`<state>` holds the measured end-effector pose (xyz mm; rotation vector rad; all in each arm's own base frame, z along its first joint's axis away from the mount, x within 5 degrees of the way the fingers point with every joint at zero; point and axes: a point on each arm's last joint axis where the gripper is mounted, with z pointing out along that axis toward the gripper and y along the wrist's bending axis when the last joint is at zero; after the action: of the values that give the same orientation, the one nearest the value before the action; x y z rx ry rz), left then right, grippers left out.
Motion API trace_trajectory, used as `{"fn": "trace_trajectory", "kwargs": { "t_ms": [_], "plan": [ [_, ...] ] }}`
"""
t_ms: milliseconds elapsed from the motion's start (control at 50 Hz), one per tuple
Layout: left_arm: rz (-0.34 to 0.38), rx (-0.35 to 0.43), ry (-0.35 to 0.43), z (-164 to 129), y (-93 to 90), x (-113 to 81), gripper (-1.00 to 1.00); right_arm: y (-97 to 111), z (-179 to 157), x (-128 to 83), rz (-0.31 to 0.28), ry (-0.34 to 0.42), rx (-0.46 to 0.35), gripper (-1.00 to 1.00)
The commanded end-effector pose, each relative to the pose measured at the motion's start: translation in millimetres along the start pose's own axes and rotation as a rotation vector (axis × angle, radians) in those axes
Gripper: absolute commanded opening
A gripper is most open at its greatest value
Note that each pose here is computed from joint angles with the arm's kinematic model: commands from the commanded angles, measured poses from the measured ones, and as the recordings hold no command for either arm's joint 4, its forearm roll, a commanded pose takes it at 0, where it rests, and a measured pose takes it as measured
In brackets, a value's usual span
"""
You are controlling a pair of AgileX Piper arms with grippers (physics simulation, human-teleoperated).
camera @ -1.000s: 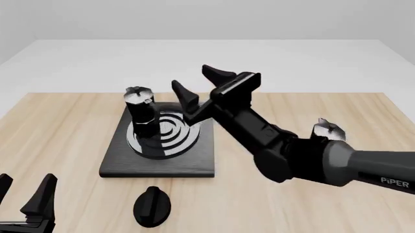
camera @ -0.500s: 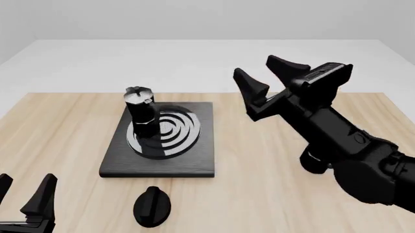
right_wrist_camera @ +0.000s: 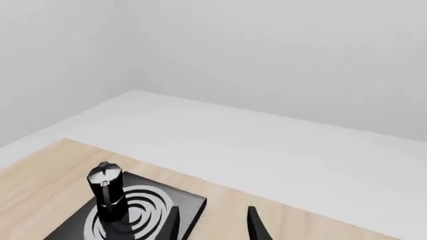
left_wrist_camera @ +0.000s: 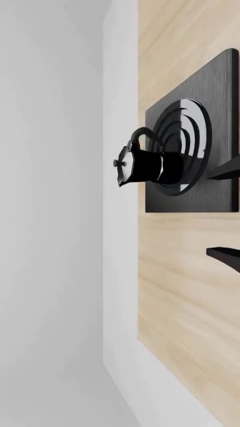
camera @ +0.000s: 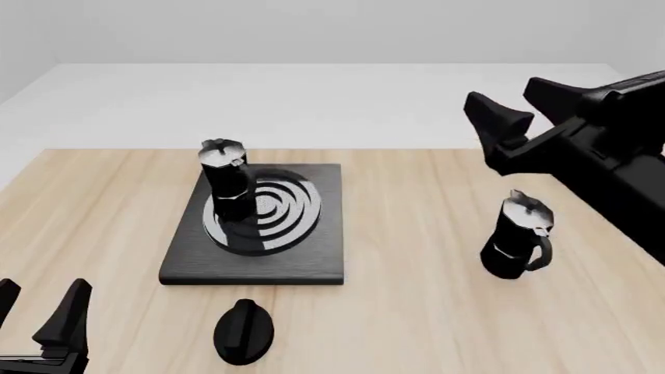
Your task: Put both moka pots on the stove.
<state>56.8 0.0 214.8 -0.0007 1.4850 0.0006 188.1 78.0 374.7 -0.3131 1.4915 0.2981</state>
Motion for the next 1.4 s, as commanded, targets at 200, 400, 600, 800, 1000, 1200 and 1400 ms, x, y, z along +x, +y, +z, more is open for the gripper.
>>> {"fn": "trace_trajectory", "kwargs": {
  "t_ms": [200, 400, 600, 800, 1000, 1200, 1400],
  "plan": [
    [0.000, 0.000, 0.000, 0, 0.0, 0.0, 1.00, -27, -27, -27, 0.037, 0.136, 0.149, 1.00],
    [0.000, 0.000, 0.000, 0, 0.0, 0.0, 1.00, -38, -36, -25, 0.027, 0.214, 0.218, 1.00],
    [0.000, 0.000, 0.000, 0, 0.0, 0.0, 1.00, -47, -45, -24, 0.067, 0.283, 0.286, 1.00],
    [0.000, 0.000, 0.000, 0, 0.0, 0.0, 1.00, -51, -51, -21, 0.077, 0.329, 0.321, 1.00],
    [0.000, 0.000, 0.000, 0, 0.0, 0.0, 1.00, -58, -52, -8, 0.107, 0.402, 0.367, 1.00],
    [0.000, 0.000, 0.000, 0, 0.0, 0.0, 1.00, -61, -51, 2, 0.126, 0.453, 0.383, 1.00],
    [0.000, 0.000, 0.000, 0, 0.0, 0.0, 1.00, -64, -46, 11, 0.136, 0.493, 0.390, 1.00]
  ]
}}
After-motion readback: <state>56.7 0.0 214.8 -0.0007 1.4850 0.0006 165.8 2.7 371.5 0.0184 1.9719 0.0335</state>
